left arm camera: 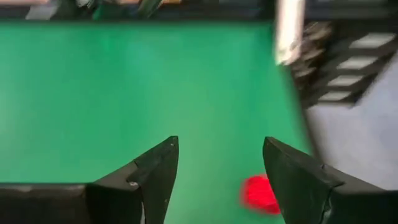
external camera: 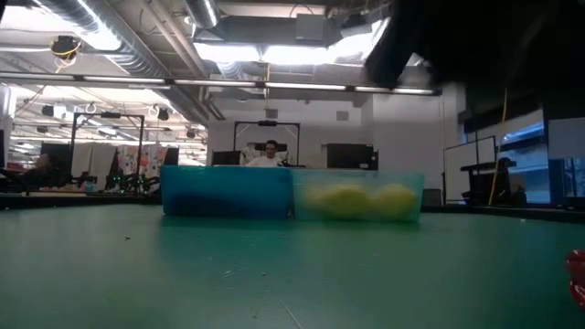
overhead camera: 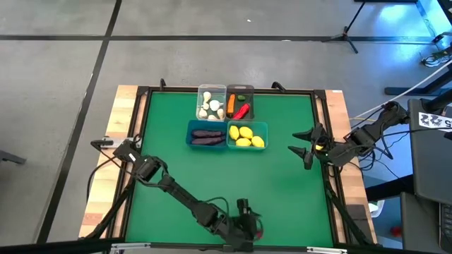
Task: Sort produce into baskets
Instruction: Put the red chili pepper into the black bin
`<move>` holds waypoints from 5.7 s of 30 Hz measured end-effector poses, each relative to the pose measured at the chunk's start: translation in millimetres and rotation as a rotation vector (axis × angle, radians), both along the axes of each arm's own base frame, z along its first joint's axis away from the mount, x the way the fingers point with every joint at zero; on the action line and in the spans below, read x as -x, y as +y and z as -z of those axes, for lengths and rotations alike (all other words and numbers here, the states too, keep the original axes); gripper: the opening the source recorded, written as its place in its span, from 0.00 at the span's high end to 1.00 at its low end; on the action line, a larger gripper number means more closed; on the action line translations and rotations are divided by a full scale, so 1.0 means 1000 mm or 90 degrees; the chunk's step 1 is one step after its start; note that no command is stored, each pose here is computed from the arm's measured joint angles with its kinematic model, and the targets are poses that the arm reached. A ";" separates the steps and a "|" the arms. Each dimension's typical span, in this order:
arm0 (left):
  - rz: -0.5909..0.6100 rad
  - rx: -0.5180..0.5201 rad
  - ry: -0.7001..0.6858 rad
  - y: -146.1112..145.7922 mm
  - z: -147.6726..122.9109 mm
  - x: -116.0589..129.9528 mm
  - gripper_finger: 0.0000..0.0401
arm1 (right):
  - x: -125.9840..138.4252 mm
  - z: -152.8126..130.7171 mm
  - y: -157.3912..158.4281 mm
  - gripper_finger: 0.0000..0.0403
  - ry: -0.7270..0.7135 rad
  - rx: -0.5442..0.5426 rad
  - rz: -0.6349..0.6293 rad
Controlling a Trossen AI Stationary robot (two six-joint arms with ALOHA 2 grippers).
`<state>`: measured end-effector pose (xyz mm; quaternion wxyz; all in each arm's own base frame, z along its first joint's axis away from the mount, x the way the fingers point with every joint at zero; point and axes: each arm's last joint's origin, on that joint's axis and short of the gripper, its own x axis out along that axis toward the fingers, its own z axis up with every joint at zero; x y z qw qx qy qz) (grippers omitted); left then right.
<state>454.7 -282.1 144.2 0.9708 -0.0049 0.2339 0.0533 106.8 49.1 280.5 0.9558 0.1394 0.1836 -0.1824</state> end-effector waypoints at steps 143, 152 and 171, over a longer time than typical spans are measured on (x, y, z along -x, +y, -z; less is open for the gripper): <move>-0.412 0.012 0.188 0.479 -0.122 0.032 0.71 | 0.002 0.005 0.000 0.30 0.043 -0.017 -0.028; -0.389 0.065 0.231 0.500 -0.073 0.022 0.71 | 0.002 0.005 0.001 0.30 0.047 -0.023 -0.036; -0.338 0.047 0.244 0.497 -0.064 0.017 0.40 | 0.002 0.006 0.001 0.30 0.049 -0.020 -0.036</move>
